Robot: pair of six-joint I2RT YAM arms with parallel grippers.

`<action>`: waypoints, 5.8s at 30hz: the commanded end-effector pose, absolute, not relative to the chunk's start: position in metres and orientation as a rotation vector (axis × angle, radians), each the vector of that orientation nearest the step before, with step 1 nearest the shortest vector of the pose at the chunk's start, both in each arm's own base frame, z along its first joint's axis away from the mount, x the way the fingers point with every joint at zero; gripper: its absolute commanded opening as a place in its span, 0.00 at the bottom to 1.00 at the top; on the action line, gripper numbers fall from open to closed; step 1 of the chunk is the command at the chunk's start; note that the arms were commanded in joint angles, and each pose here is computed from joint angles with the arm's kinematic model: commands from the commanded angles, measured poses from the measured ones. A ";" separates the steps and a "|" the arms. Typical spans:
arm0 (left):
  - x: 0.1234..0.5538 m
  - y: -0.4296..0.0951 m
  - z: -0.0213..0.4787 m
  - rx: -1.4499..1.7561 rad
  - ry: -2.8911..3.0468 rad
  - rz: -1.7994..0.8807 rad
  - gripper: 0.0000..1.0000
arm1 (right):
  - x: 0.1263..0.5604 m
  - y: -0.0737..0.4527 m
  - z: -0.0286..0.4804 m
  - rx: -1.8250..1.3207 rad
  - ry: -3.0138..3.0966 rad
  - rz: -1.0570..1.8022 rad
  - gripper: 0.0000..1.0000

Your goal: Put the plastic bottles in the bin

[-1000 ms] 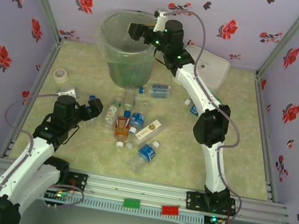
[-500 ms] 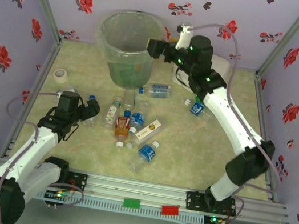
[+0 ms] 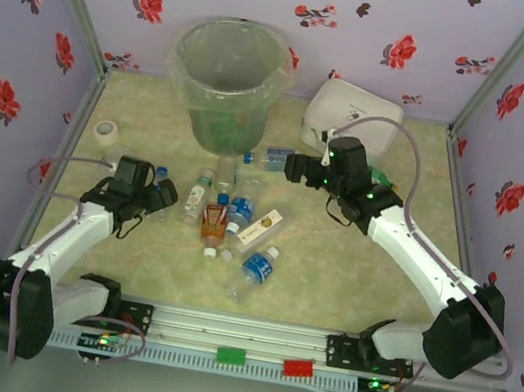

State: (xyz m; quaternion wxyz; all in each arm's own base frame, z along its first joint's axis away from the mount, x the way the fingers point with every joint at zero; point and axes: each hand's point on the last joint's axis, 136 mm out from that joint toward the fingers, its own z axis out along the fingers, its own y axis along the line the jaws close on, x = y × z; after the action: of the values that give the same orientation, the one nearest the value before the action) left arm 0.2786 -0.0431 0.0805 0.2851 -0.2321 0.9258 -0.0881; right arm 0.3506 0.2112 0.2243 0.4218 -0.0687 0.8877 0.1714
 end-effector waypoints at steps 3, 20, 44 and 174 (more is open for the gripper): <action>0.295 -0.042 0.080 -0.580 2.530 -0.171 1.00 | 0.351 0.164 0.223 0.025 2.205 0.221 1.00; 0.301 -0.045 0.036 -0.504 2.708 -0.043 0.86 | 0.353 0.150 0.215 0.092 2.201 0.258 1.00; 0.315 -0.033 0.159 -0.438 2.311 -0.112 0.28 | 0.357 0.162 0.204 0.076 2.230 0.357 1.00; 0.360 -0.277 0.190 -0.067 2.225 -0.876 1.00 | 0.344 0.096 0.037 -0.172 2.875 0.101 0.74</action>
State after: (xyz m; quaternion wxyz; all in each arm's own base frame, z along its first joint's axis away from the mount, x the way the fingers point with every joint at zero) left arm 0.3608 -0.2724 0.1837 0.3653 -0.0249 0.8721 -0.3246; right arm 0.3537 0.1000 0.0445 0.1474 -0.0542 0.9856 0.0634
